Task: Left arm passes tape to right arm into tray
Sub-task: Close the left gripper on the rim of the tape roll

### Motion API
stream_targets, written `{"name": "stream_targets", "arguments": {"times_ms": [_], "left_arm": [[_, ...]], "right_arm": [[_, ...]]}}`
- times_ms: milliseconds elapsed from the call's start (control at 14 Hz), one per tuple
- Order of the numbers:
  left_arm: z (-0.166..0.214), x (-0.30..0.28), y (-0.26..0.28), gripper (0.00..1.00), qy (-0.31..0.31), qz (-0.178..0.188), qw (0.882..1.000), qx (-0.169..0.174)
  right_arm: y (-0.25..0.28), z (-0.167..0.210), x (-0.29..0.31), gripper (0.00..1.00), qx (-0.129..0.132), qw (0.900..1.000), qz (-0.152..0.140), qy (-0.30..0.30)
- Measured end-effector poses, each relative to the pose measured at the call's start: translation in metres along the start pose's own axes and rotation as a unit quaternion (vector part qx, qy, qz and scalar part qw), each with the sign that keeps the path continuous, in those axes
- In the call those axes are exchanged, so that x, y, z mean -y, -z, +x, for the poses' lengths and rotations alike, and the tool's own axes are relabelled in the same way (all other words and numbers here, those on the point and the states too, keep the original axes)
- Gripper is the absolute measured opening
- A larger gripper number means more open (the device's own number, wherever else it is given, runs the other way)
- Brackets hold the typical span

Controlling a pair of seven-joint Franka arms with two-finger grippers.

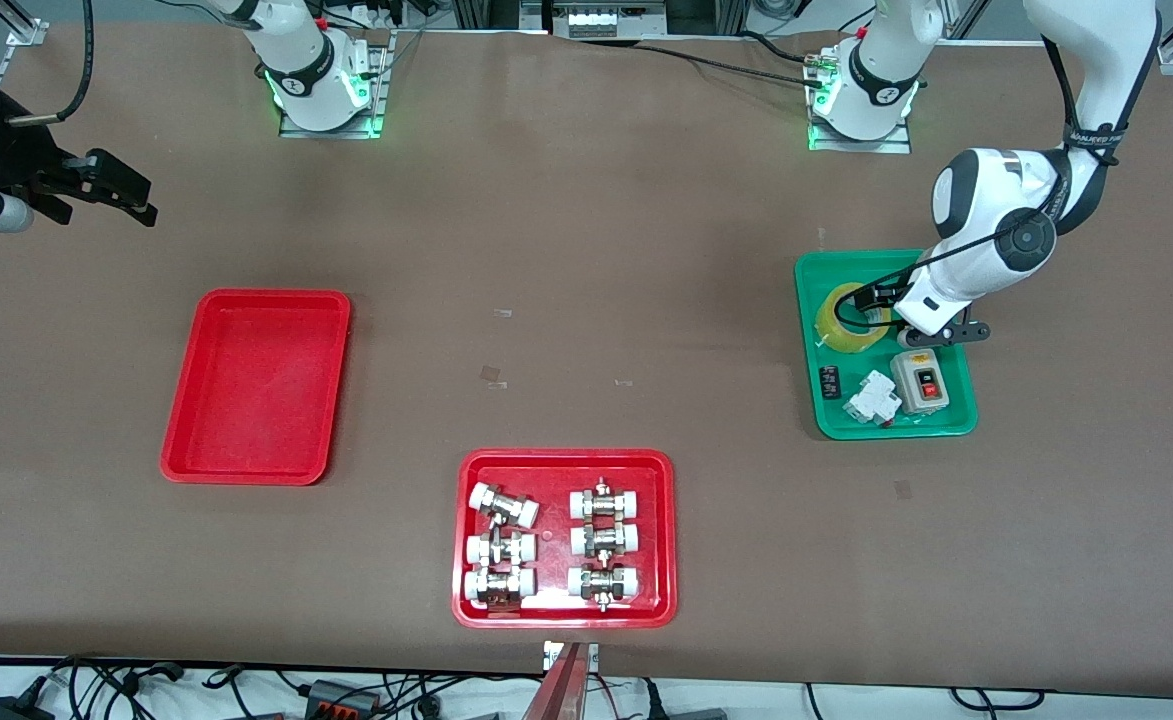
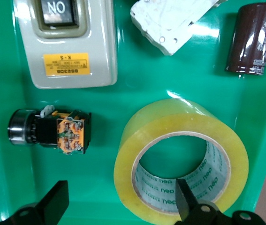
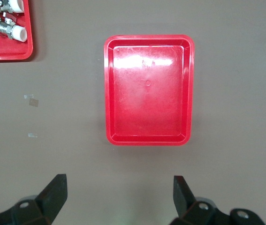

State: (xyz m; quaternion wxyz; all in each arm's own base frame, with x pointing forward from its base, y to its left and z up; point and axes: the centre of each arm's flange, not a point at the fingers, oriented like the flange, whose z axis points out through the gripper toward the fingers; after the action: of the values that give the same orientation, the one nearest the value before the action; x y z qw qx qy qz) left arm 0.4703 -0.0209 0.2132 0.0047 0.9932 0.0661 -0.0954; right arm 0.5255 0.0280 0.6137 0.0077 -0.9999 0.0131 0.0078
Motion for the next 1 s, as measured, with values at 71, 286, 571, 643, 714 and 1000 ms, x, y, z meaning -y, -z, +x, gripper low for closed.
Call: {"name": "stream_targets", "arguments": {"times_ms": [71, 286, 571, 643, 714, 1000], "left_arm": [[0.0006, -0.0001, -0.0012, 0.98, 0.0, -0.001, 1.0, -0.003], [0.0013, 0.0004, -0.0028, 0.81, 0.001, -0.002, 1.0, -0.005], [0.0017, 0.0027, -0.0029, 0.37, 0.004, -0.002, 1.0, -0.005], [0.0017, 0.0025, -0.0028, 0.28, 0.004, -0.002, 1.0, -0.005], [0.0018, 0.0026, -0.0026, 0.2, 0.004, -0.002, 1.0, -0.006], [0.0023, 0.0026, 0.0031, 0.21, 0.005, -0.002, 1.0, -0.007]], "right_arm": [[0.0, 0.0, 0.0, 1.0, 0.0, 1.0, 0.0, 0.0], [0.0, 0.0, 0.0, 1.0, 0.0, 1.0, 0.0, 0.0], [0.0, 0.0, 0.0, 1.0, 0.0, 1.0, 0.0, 0.001], [0.0, 0.0, 0.0, 1.0, 0.0, 1.0, 0.0, 0.001], [0.0, 0.0, 0.0, 1.0, 0.0, 1.0, 0.0, 0.001], [-0.0001, 0.0, 0.0, 1.0, 0.0, 1.0, 0.0, 0.001]]}}
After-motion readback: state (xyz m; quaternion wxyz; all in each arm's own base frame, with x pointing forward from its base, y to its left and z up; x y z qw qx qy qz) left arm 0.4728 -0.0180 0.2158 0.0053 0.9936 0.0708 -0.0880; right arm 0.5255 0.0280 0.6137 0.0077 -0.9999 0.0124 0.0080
